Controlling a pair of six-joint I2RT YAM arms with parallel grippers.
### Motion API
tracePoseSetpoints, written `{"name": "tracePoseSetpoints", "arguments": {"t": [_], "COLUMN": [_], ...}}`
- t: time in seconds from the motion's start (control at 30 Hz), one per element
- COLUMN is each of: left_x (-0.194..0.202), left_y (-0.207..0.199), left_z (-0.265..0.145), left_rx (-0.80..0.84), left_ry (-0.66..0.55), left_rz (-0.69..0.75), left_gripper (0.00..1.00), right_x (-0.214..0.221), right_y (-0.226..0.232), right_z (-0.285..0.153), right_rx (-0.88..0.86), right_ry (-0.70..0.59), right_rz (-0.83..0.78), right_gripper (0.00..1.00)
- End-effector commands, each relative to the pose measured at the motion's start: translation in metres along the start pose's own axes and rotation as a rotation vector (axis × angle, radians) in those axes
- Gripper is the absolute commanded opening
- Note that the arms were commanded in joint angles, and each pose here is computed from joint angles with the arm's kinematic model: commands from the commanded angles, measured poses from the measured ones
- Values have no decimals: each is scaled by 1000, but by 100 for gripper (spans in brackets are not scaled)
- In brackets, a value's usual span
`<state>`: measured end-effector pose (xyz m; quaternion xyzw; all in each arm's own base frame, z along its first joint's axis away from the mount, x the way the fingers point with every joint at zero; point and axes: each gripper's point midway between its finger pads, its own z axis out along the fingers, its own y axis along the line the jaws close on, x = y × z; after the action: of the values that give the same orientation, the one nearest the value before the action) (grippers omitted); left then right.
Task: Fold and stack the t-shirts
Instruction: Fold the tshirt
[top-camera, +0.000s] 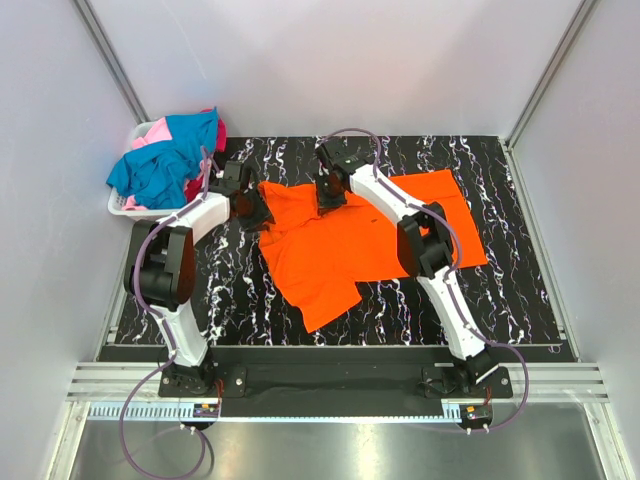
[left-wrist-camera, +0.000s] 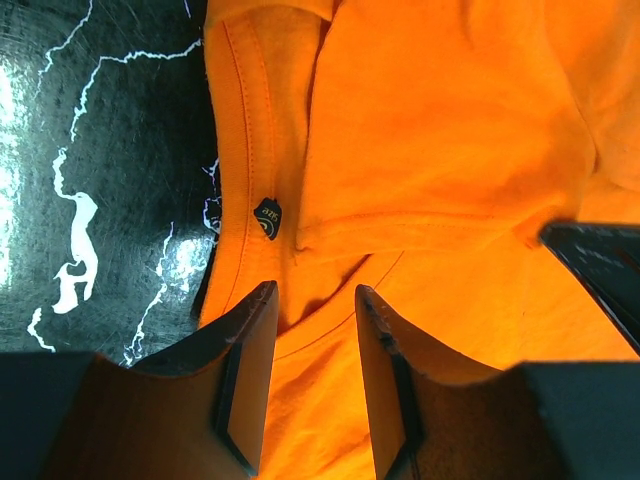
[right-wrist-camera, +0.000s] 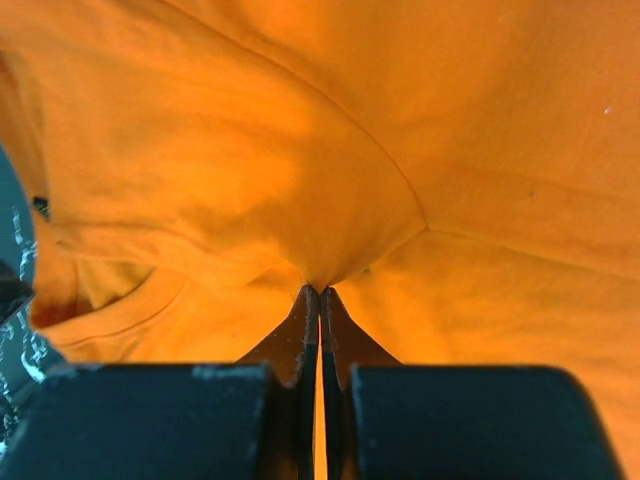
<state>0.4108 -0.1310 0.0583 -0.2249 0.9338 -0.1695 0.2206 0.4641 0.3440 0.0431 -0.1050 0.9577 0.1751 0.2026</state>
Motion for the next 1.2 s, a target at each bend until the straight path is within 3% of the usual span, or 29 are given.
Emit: {"name": "tracePoseSetpoints", "arguments": {"t": [0.0, 0.5, 0.53, 0.7, 0.97, 1.17], "left_x": [-21, -30, -31, -32, -44, -54], "left_y": [-12, -2, -1, -2, -3, -27], "left_z": [-14, -17, -17, -17, -14, -2], "left_rx": [42, -19, -22, -20, -40, 30], "left_ry": [-88, -149, -152, -154, -191, -155], "left_rz": [3, -33, -36, -36, -42, -41], "left_gripper": [41, 37, 36, 36, 36, 36], "right_x": [-27, 46, 52, 49, 15, -10], "right_y": [26, -3, -4, -2, 16, 25], "right_z": [-55, -57, -53, -52, -73, -80], "right_rx": [-15, 78, 76, 71, 25, 2], "right_ry": [-104, 65, 88, 82, 1, -52], "right_rz": [-43, 58, 60, 60, 29, -26], "right_gripper": [0, 1, 20, 41, 43, 43]}}
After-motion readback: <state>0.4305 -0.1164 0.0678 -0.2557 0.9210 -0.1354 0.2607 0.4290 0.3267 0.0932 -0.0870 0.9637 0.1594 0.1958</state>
